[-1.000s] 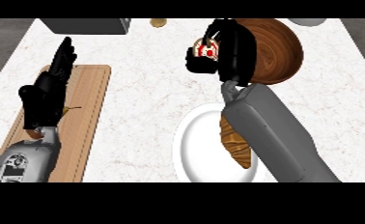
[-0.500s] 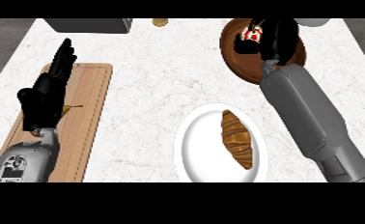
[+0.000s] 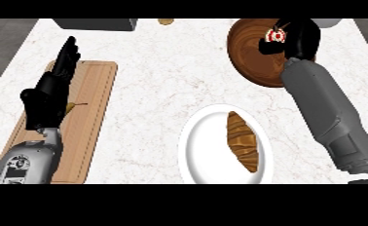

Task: Pick the cupcake from the plate and place it in the bowl

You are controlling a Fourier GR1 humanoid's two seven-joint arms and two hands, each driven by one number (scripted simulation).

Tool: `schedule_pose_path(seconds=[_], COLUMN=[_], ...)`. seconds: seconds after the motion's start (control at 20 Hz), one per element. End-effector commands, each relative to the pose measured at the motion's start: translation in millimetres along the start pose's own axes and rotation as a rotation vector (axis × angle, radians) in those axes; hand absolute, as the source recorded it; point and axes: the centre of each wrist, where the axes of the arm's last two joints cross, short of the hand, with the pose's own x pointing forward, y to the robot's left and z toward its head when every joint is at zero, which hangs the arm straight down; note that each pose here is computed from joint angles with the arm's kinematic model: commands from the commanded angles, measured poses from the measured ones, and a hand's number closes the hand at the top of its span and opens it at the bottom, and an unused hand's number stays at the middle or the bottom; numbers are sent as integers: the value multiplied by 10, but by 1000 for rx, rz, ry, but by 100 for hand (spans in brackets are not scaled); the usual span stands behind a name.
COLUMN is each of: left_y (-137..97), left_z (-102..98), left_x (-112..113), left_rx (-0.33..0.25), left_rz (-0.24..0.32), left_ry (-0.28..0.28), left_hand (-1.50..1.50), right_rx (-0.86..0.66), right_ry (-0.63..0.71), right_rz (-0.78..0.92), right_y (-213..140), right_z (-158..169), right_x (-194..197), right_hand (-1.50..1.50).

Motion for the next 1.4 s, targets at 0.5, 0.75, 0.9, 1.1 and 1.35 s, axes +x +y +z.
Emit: schedule_pose_path(seconds=[0.5,0.75,0.9,1.1,1.35], left_y=[-27,19,-49,75,228], left_z=[-14,-183,73,78,72], left_x=[-77,78,-182,-154,-177], left_rx=[-10,15,19,52,55], left_rz=[3,-1,-3,-11,-14], left_ry=[-4,10,22,34,52], left_hand=[0,0,0,0,0], right_rx=[53,46,75,96,162], right_ry=[-35,8,24,-16,-52], right_rz=[-374,-458,-518,-594,-710], right_y=[-104,-134,-268,-226,-504], right_z=[-218,-230,-245,-64,49], right_x=[-324,-505,-828,-1006,-1404], right_hand=[-150,-150,-150,-150,-150])
